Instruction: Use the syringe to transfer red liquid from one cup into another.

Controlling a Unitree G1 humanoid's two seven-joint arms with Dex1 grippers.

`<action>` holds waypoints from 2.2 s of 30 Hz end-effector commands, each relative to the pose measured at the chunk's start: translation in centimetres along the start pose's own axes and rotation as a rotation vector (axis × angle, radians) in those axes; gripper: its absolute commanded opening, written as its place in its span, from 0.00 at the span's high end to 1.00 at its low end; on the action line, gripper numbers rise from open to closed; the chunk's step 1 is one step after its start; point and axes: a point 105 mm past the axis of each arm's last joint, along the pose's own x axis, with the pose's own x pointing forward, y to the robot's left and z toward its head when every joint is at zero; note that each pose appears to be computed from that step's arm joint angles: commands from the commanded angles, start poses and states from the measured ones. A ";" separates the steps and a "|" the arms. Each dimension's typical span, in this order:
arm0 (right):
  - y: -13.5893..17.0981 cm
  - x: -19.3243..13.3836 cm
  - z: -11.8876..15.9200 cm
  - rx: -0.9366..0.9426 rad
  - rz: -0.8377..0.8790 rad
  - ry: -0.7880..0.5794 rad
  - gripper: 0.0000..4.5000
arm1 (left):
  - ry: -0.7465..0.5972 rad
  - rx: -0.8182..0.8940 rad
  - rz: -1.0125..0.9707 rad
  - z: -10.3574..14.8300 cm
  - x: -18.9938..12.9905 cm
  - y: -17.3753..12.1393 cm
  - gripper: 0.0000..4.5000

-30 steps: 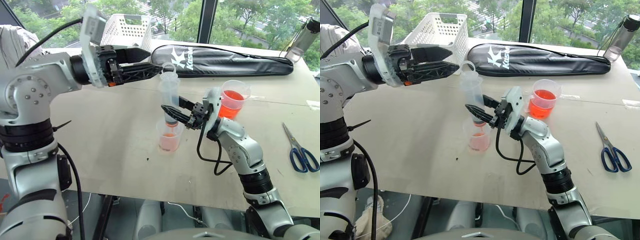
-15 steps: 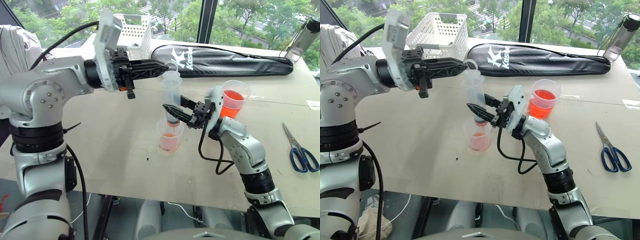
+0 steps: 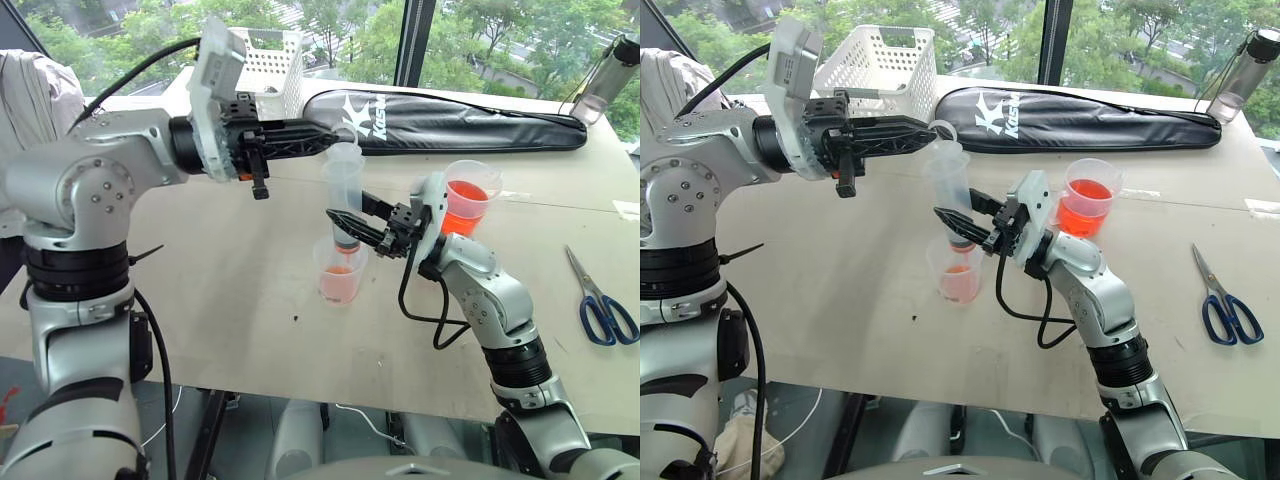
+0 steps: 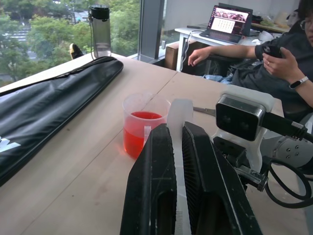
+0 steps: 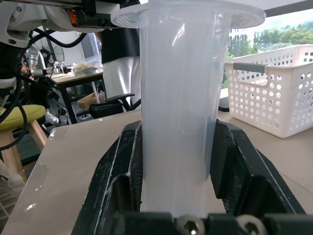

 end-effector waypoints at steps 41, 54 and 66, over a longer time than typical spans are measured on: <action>2.1 0.5 4.3 -0.015 0.125 -0.147 0.68 | -0.137 -0.273 0.077 -1.9 -5.0 0.1 0.16; 2.2 0.7 4.6 -0.038 0.172 -0.110 0.68 | -0.070 -0.231 0.005 -3.5 -1.7 -2.4 0.03; 2.0 0.7 4.4 -0.078 0.174 -0.075 0.68 | -0.082 -0.088 -0.011 -2.4 1.7 -2.5 0.44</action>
